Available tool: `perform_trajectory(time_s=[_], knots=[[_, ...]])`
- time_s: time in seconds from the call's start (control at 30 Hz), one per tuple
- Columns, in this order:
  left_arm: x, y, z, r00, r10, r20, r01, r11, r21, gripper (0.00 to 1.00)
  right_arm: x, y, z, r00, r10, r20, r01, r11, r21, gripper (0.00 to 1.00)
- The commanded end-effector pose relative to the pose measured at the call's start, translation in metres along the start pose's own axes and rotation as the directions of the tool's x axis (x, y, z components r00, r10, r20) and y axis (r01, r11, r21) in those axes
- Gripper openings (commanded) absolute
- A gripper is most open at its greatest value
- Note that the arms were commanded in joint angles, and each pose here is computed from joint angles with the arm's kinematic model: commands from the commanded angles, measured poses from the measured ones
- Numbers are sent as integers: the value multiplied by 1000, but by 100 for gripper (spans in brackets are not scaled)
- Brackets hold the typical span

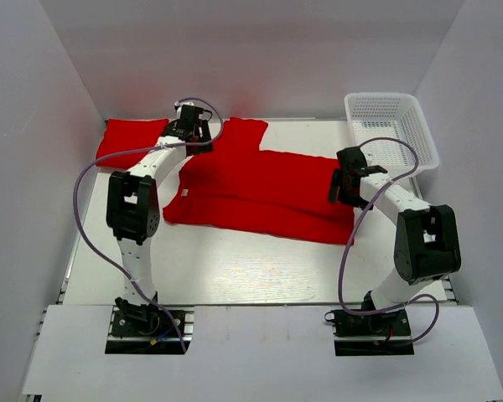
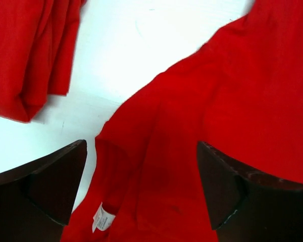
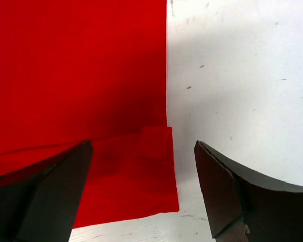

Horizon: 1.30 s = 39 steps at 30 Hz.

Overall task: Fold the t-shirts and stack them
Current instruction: Fold the flattened tshirt in 1/3 of the way

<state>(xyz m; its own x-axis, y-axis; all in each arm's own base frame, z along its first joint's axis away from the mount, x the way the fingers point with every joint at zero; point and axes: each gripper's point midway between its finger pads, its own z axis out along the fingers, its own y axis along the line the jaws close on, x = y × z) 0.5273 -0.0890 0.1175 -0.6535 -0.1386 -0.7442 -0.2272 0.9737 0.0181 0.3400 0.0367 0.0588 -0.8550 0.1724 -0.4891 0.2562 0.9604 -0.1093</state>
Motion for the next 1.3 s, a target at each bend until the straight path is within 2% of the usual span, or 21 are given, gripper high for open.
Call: perform_trajectory(time_s=[0.0, 0.17, 0.27, 0.37, 0.4, 0.47, 0.5, 0.53, 0.57, 0.63, 0.77, 0.83, 0.97, 1.27], knots=[[-35, 2, -21, 1000, -3, 10, 3, 1000, -2, 100, -28, -3, -20, 998, 19, 58, -19, 1000, 8, 90], [-43, 5, -48, 1000, -10, 18, 9, 1000, 29, 100, -27, -3, -50, 995, 30, 91, -24, 998, -61, 90], [-16, 14, -72, 1000, -6, -28, 7, 998, 61, 100, -12, 0, -63, 997, 0, 79, 10, 991, -131, 90], [5, 3, -93, 999, -2, -45, 9, 988, 152, 100, -5, 15, -73, 995, -37, 88, 57, 970, -238, 90], [24, 2, -103, 997, -7, -76, 23, 979, 203, 100, 8, 20, -69, 996, -55, 63, 71, 958, -277, 90], [44, -3, -110, 995, -12, -104, 39, 963, 267, 100, 16, 36, -71, 996, -73, 46, 85, 926, -368, 90], [68, -1, -115, 990, -22, -138, 62, 955, 290, 100, 25, 41, -66, 996, -86, 37, 93, 916, -390, 90], [68, -4, -116, 993, -33, -111, 67, 945, 320, 100, 24, 45, -64, 995, -86, 41, 95, 911, -400, 90], [92, -2, -113, 989, -21, -144, 69, 940, 335, 100, 33, 57, -65, 995, -102, 9, 95, 882, -462, 90], [100, -7, -114, 989, -33, -142, 84, 925, 370, 100, 36, 66, -57, 992, -124, 11, 113, 865, -488, 90], [124, 3, -101, 980, -27, -198, 95, 934, 343, 100, 40, 80, -37, 990, -136, -37, 100, 860, -500, 90], [144, 8, -90, 967, -20, -254, 99, 949, 301, 100, 38, 87, -30, 991, -129, -41, 90, 853, -514, 90], [161, 12, -70, 957, -30, -287, 105, 963, 249, 100, 29, 92, -18, 994, -104, -25, 77, 862, -501, 90], [175, 48, -57, 943, -89, -320, 123, 988, 89, 100, 1, 65, 10, 1000, -16, 6, 17, 961, -275, 90]])
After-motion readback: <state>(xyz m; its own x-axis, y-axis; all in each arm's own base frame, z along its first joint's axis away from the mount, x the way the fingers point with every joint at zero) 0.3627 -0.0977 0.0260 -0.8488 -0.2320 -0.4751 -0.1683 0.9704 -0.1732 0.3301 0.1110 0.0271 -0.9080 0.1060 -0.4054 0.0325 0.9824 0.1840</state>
